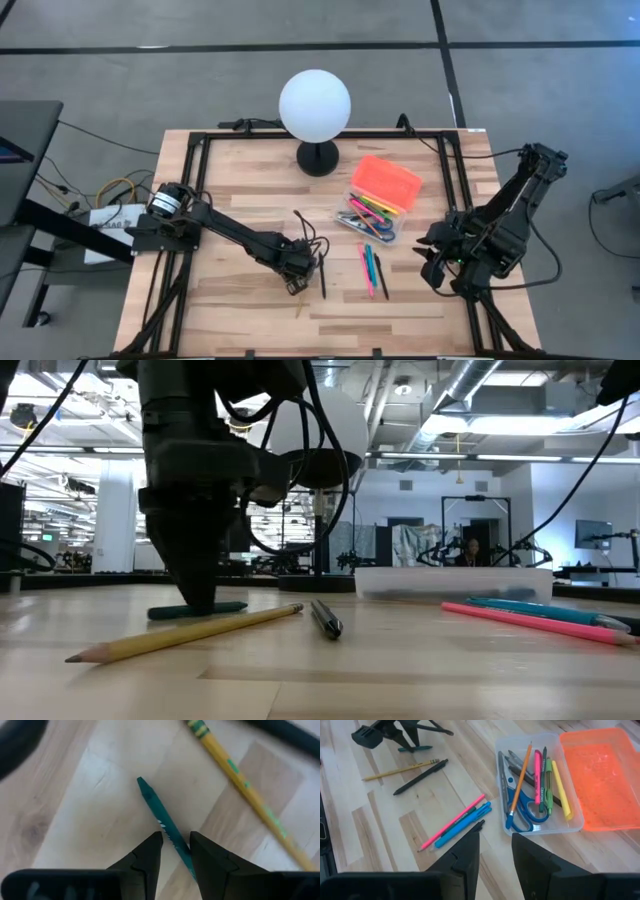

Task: Pick & place school supplies into a supply box
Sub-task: Put the green crayon into the orange supply box

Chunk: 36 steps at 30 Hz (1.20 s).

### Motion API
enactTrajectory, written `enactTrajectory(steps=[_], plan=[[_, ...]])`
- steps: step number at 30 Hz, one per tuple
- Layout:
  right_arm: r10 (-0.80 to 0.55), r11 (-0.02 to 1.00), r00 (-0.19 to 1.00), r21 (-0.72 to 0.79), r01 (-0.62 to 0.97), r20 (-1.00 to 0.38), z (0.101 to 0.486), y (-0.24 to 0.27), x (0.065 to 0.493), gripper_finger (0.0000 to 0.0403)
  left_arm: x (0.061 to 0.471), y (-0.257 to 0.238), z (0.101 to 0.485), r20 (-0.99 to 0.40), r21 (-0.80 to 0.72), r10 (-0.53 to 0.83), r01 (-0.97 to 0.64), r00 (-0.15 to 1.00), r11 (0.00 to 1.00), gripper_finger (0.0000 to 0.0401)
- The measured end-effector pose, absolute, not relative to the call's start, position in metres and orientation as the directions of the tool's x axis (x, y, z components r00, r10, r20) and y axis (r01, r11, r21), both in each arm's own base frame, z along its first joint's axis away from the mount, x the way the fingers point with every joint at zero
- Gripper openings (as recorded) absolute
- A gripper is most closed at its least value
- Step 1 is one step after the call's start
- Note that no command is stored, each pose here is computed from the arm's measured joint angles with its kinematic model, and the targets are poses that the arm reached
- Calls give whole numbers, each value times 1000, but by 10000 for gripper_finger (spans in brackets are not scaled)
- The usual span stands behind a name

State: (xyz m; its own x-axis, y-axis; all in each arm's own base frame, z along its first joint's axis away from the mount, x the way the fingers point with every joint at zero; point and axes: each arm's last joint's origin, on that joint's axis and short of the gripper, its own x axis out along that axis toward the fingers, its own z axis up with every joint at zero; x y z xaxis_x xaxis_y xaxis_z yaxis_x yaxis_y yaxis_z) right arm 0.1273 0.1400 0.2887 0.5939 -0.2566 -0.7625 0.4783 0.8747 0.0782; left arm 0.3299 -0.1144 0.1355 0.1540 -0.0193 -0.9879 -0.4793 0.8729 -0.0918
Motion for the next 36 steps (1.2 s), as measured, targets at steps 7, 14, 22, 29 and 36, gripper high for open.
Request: enactTrajectory(steps=[7,14,22,29,36], plan=[[-256,875,594,79,478,-763,289,140,127,107,328,-115,135,-988,-19,8,-177,153,984,93],[-249,874,598,90,478,-761,289,141,128,107,328,-112,134,-988,34,36,-18,148,999,34],[-249,874,599,90,478,-761,289,141,128,107,329,-103,133,-988,63,65,-16,138,998,11],[-250,873,598,90,479,-761,289,141,128,107,331,-96,133,-990,51,52,-10,132,999,12],[-250,862,599,107,496,-760,289,141,128,107,340,-92,143,-990,60,53,56,134,997,6]])
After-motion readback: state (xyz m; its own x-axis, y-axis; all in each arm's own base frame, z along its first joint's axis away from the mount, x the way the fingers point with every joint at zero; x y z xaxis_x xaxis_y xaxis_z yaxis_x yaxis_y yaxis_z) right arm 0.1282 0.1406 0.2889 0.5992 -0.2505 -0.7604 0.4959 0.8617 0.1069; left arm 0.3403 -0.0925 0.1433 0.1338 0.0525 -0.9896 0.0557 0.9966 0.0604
